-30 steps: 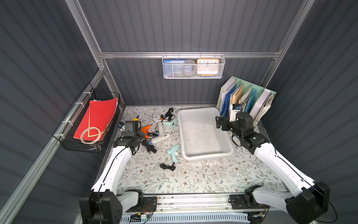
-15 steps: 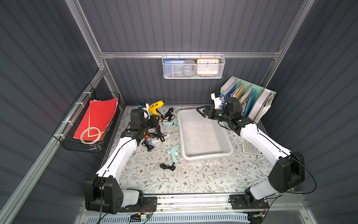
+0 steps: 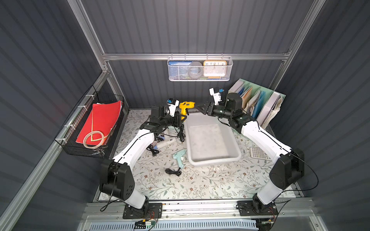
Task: Put the hot melt glue gun into the storage box
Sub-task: Place the hot melt adhesive gun in the storage box.
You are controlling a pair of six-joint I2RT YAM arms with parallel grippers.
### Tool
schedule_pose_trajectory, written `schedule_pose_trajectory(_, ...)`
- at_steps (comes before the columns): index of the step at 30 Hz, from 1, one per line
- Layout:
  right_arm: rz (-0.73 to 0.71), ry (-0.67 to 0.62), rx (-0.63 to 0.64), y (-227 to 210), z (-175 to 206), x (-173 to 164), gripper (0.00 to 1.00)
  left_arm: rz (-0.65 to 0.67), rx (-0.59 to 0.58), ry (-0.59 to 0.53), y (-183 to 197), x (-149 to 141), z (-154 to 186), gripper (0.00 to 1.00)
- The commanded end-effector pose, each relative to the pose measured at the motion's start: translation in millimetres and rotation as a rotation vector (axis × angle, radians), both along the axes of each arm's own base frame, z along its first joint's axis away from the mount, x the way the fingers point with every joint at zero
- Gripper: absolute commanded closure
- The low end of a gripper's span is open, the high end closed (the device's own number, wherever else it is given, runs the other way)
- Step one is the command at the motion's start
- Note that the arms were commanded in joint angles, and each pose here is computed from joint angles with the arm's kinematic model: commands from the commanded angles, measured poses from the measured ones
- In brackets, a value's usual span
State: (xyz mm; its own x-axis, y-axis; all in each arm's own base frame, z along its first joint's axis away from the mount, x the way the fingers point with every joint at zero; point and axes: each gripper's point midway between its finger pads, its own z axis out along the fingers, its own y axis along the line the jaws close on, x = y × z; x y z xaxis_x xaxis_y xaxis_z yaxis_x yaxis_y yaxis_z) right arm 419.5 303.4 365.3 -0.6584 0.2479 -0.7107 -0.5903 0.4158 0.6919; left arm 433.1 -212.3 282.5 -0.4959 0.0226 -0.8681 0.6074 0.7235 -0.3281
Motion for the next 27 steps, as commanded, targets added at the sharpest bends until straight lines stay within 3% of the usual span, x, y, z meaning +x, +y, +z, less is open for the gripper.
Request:
schedule_pose_trajectory(1,-0.045,-0.037,-0.020,-3,8,4,0.29,-0.056,0.009,-0.074,-11,0,19,1.00)
schedule_pose_trajectory(8,-0.124,-0.028,-0.084,-9,-1,13,0.39,-0.101,0.024,-0.089,-26,-4,17,1.00)
schedule_pose_trajectory(15,-0.122,-0.025,-0.091,-4,-4,13,0.42,-0.111,0.034,-0.069,-33,-3,9,1.00)
schedule_pose_trajectory(16,-0.125,-0.023,-0.093,-4,-5,14,0.42,-0.114,0.024,-0.103,-36,-1,24,1.00)
schedule_pose_trajectory(19,-0.130,-0.015,-0.098,-4,-9,17,0.44,-0.121,0.024,-0.105,-39,-1,25,1.00)
schedule_pose_trajectory(27,-0.128,0.014,-0.104,1,-16,22,0.57,-0.123,0.018,-0.101,-43,1,27,1.00)
